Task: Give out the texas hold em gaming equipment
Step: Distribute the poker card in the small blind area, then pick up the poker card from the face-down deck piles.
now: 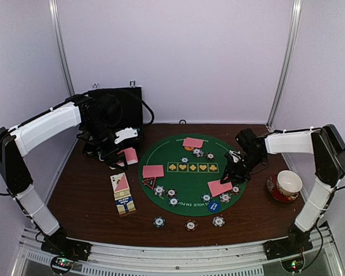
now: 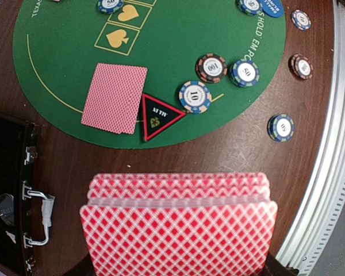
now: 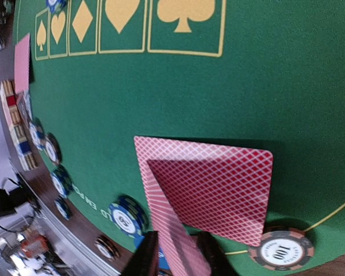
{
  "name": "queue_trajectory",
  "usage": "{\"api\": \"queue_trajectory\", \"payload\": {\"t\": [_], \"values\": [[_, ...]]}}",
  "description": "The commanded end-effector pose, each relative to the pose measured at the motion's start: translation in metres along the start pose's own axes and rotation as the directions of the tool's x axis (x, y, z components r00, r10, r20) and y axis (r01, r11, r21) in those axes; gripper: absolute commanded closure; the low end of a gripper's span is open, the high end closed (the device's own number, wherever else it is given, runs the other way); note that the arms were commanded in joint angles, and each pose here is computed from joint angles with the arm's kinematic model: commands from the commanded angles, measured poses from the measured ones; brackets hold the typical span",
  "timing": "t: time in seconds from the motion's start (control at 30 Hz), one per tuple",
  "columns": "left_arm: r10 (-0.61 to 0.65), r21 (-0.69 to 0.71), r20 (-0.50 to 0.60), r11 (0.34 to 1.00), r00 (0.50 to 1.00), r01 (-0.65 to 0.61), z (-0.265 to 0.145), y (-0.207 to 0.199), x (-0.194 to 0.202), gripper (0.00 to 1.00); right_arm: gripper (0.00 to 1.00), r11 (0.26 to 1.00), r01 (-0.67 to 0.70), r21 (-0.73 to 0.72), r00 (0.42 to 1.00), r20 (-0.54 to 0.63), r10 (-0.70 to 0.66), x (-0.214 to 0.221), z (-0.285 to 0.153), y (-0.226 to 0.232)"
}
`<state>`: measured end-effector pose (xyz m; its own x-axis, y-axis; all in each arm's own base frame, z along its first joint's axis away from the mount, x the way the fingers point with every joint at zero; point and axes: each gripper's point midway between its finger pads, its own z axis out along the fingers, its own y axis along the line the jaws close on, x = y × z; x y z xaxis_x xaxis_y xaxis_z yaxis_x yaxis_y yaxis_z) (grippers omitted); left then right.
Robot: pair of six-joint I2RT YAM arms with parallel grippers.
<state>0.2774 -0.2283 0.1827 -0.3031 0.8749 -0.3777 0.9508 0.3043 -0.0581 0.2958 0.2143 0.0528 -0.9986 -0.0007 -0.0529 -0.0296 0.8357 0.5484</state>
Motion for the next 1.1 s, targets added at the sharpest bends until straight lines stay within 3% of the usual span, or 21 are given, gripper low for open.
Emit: {"api": "queue_trajectory", "payload": {"t": [0.0,0.2,0.27,0.3,0.33,0.47,0.57,0.7,0.8,0.9,0.97,1.07], "values": [[0.019,-0.004,0.036,1.000,0.999,-0.019,-0.007,-0.003,-0.005,0.89,0.66,0.993,0.051,0.109,0.998,0.037,-0.055,-0.010,-0.017,-0.009],[0.019,-0.002,0.038,1.000,0.999,-0.019,-0.007,-0.003,-0.005,0.89,0.33,0.974,0.100,0.202,0.983,0.129,-0.128,-0.031,-0.060,0.002],[0.020,-0.002,0.041,1.000,0.999,-0.020,-0.008,-0.003,-0.006,0.89,0.17,0.975,0.108,0.196,0.973,0.179,-0.144,-0.038,-0.077,0.015],[0.019,-0.002,0.041,1.000,0.999,-0.019,-0.008,-0.003,-0.006,0.89,0.03,0.978,0.115,0.174,0.967,0.204,-0.150,-0.041,-0.083,0.024],[0.020,0.000,0.045,1.000,0.999,-0.020,-0.009,-0.003,-0.007,0.89,0.01,0.982,0.126,0.138,0.961,0.227,-0.156,-0.044,-0.090,0.037],[0.023,0.001,0.054,1.000,0.998,-0.023,-0.011,-0.004,-0.009,0.89,0.01,0.978,0.207,0.031,0.920,0.335,-0.205,-0.046,-0.104,0.099],[0.023,-0.003,0.053,1.000,0.998,-0.023,-0.011,-0.003,-0.009,0.89,0.00,0.971,0.172,-0.167,0.915,0.393,-0.095,-0.047,-0.107,0.136],[0.024,-0.007,0.058,1.000,0.998,-0.024,-0.013,-0.003,-0.010,0.90,0.00,0.898,0.142,-0.416,0.911,0.411,0.047,-0.045,-0.101,0.167],[0.025,-0.007,0.062,1.000,0.998,-0.024,-0.014,-0.004,-0.010,0.90,0.00,0.912,0.153,-0.380,0.884,0.465,0.045,-0.040,-0.088,0.185],[0.023,-0.005,0.062,1.000,0.998,-0.022,-0.014,-0.004,-0.010,0.90,0.00,0.952,0.129,-0.279,0.907,0.422,0.001,-0.028,-0.059,0.195],[0.023,-0.002,0.064,1.000,0.998,-0.023,-0.014,-0.005,-0.011,0.90,0.01,0.928,0.105,-0.358,0.944,0.330,0.021,-0.025,-0.032,0.212],[0.022,-0.003,0.068,1.000,0.997,-0.022,-0.015,-0.005,-0.012,0.90,0.01,0.881,0.178,-0.438,0.965,0.254,-0.069,-0.011,-0.008,0.249]]}}
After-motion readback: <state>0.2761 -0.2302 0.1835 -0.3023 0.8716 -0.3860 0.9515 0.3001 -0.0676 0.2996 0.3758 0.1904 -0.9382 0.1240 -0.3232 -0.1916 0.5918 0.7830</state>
